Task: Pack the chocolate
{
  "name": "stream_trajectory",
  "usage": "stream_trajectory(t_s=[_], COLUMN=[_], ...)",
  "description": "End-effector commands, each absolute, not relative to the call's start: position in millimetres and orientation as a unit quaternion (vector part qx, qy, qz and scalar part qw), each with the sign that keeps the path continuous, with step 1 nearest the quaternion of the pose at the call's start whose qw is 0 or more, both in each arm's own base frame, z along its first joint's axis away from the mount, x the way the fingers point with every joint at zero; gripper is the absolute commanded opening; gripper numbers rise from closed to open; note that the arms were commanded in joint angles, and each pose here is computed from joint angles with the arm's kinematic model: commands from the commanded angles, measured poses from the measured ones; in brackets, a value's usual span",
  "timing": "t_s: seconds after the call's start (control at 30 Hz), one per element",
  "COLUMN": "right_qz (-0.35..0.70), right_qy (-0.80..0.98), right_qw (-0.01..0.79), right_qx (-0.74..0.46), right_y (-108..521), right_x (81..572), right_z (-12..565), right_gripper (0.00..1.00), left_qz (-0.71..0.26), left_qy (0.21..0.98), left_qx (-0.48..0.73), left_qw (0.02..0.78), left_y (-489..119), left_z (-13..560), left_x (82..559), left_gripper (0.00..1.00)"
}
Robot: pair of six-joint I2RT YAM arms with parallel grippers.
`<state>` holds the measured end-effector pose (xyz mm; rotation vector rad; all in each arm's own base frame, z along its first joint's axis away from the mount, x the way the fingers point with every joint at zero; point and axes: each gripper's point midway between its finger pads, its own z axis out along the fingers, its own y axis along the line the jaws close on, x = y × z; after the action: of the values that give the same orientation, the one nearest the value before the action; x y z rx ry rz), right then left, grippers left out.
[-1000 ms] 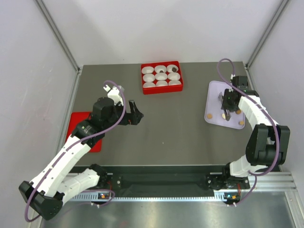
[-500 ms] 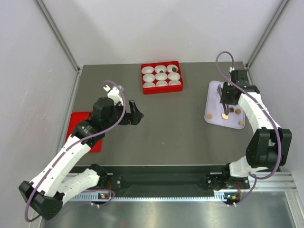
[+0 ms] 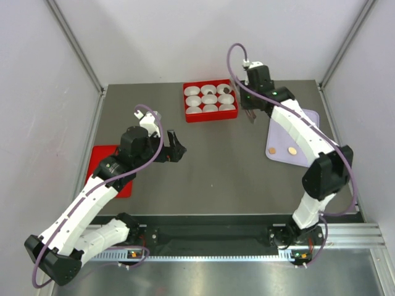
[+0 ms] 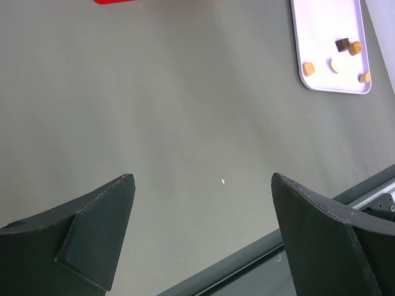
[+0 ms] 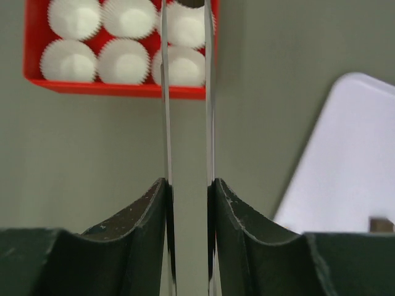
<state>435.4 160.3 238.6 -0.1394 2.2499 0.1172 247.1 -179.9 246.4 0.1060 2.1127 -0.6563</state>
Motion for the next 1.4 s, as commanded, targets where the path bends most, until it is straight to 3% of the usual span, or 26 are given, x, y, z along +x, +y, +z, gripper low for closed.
stream_trajectory(t_s=[0.0, 0.37, 1.37], right_qz=[0.065, 0.109, 0.166], right_qy=[0.876, 0.848, 0.828], right_qw=[0.474, 0.508, 0.508], right_qx=[-0.066, -0.104, -0.169], right_y=[202.6, 269.2, 356.3], right_x=[467.2, 521.9, 544.1], right_z=[259.5, 229.1, 172.6], right_gripper=[0.29, 0.30, 0.31], left_qz=[-0.267, -0.264, -0.193], left_qy=[0.837, 0.837, 0.841], left_qx=[0.046, 0.046, 0.025], left_qw=[0.476, 0.478, 0.504], left_y=[-179.5, -177.1, -164.4], left_z=[264.6, 268.5, 263.7], left_x=[253.5, 252.0, 284.6], left_gripper=[0.97, 0.97, 0.96])
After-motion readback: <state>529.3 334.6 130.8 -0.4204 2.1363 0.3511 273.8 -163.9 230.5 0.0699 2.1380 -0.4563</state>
